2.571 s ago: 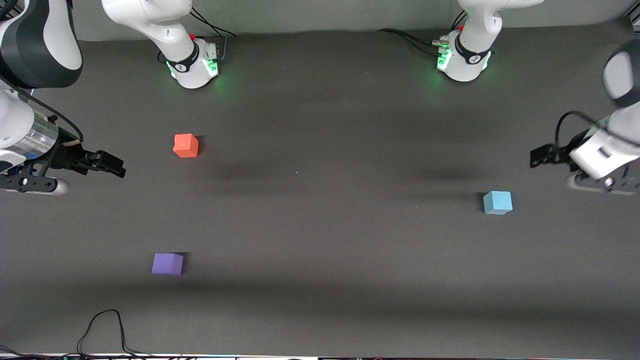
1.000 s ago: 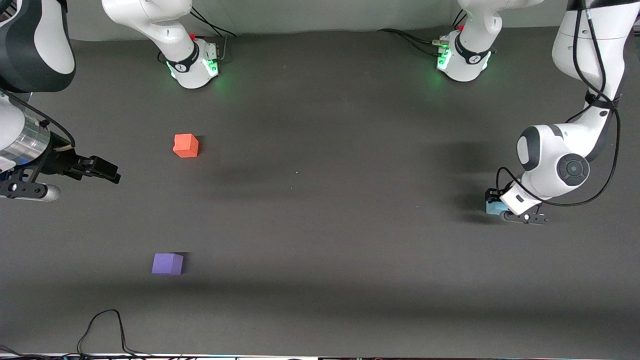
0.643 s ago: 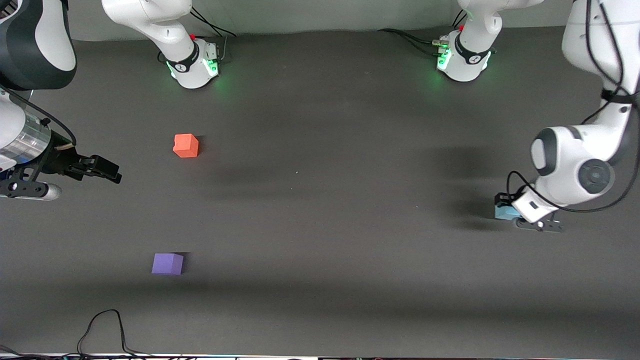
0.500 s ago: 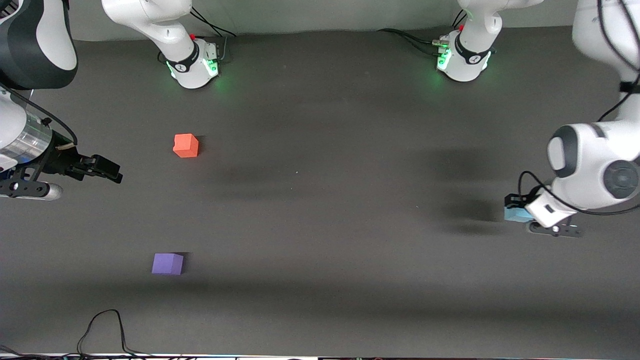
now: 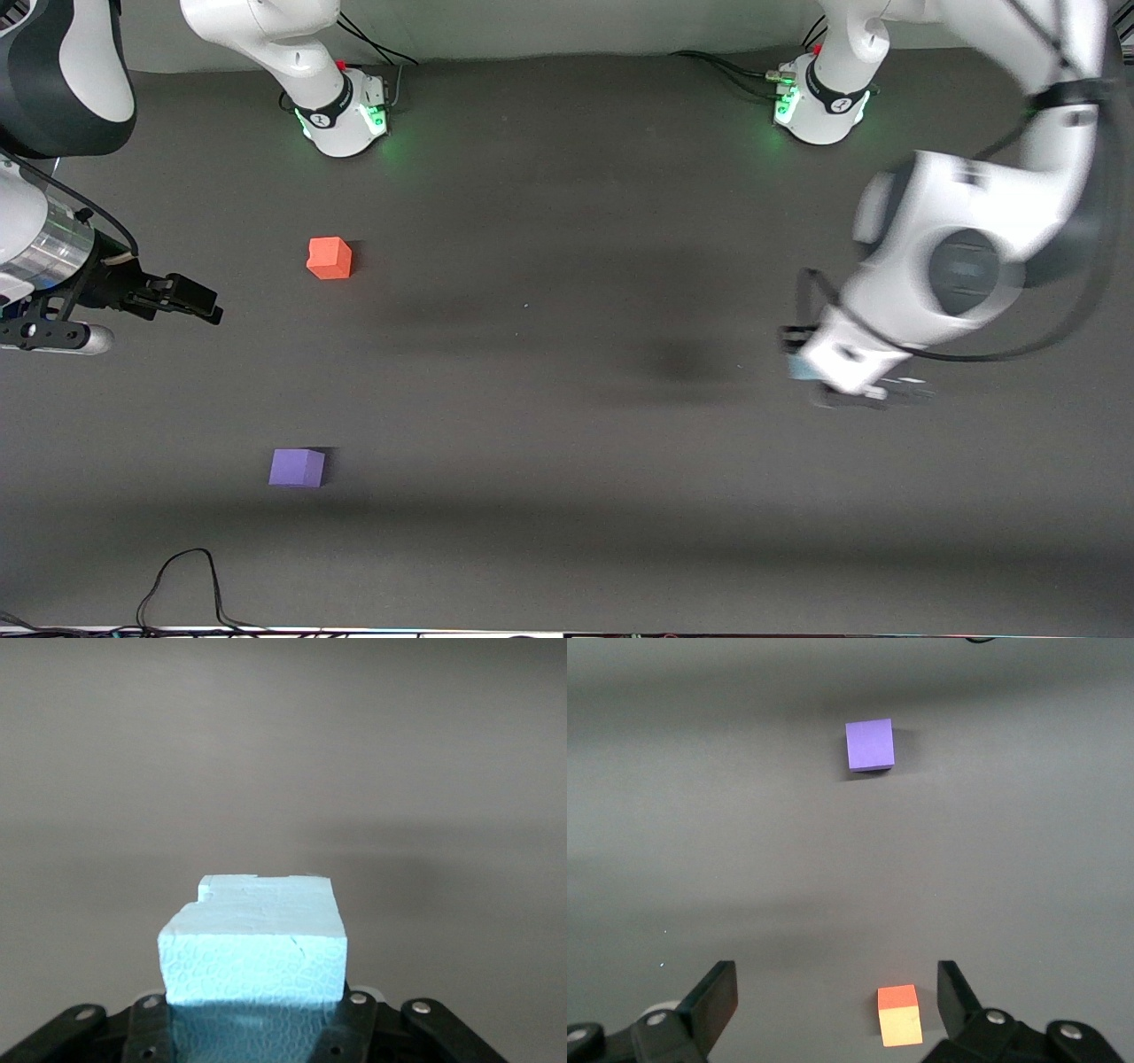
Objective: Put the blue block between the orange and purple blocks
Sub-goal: 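Lift the blue cube and carry it toward the table middle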
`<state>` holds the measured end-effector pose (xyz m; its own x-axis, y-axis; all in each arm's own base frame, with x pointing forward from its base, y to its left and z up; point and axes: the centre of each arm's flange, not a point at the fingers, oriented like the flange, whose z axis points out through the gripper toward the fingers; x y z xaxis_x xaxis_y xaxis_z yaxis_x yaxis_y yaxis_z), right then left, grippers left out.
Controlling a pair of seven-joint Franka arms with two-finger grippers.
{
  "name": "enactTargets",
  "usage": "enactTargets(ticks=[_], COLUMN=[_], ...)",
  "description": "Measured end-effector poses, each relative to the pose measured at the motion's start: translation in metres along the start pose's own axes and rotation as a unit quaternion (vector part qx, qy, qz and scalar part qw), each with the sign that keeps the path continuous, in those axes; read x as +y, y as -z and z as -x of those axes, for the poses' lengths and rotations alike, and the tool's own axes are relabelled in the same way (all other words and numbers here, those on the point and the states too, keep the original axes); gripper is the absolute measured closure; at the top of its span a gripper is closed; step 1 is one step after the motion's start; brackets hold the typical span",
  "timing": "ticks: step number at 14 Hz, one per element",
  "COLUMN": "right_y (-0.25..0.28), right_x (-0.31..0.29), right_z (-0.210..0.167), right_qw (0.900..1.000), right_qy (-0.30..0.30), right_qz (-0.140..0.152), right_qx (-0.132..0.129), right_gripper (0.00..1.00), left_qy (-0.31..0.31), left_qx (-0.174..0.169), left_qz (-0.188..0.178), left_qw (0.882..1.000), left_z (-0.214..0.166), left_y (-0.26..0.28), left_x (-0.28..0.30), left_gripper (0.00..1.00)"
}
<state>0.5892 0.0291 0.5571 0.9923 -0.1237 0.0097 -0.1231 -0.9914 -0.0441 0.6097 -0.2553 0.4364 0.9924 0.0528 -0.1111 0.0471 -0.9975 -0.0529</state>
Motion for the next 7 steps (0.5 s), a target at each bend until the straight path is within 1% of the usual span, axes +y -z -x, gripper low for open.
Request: enactTargets(ticks=[2, 4, 6, 7], right_y=[0.0, 0.0, 0.001, 0.001], right_x=[0.0, 0.0, 0.0, 0.0], right_z=[0.0, -0.001, -0.001, -0.001], right_qw=[1.0, 1.0, 1.0, 1.0], right_qy=[0.0, 0.0, 0.0, 0.0], right_qz=[0.0, 0.0, -0.001, -0.001], right_qx=[0.0, 0.003, 0.006, 0.006], right_gripper=[0.0, 0.0, 0.0, 0.0], left_qy=[0.02, 0.033, 0.028, 0.021], left_qx=[0.013, 0.032, 0.047, 0.054], left_qz=[0.005, 0.02, 0.022, 0.024], left_qw=[1.0, 0.999, 0.998, 0.998], left_z=[0.028, 0.059, 0.096, 0.113], left_y=[-0.02, -0.049, -0.089, -0.108], left_x=[0.096, 0.185, 0.259, 0.287], left_gripper=[0.44, 0.44, 0.44, 0.44])
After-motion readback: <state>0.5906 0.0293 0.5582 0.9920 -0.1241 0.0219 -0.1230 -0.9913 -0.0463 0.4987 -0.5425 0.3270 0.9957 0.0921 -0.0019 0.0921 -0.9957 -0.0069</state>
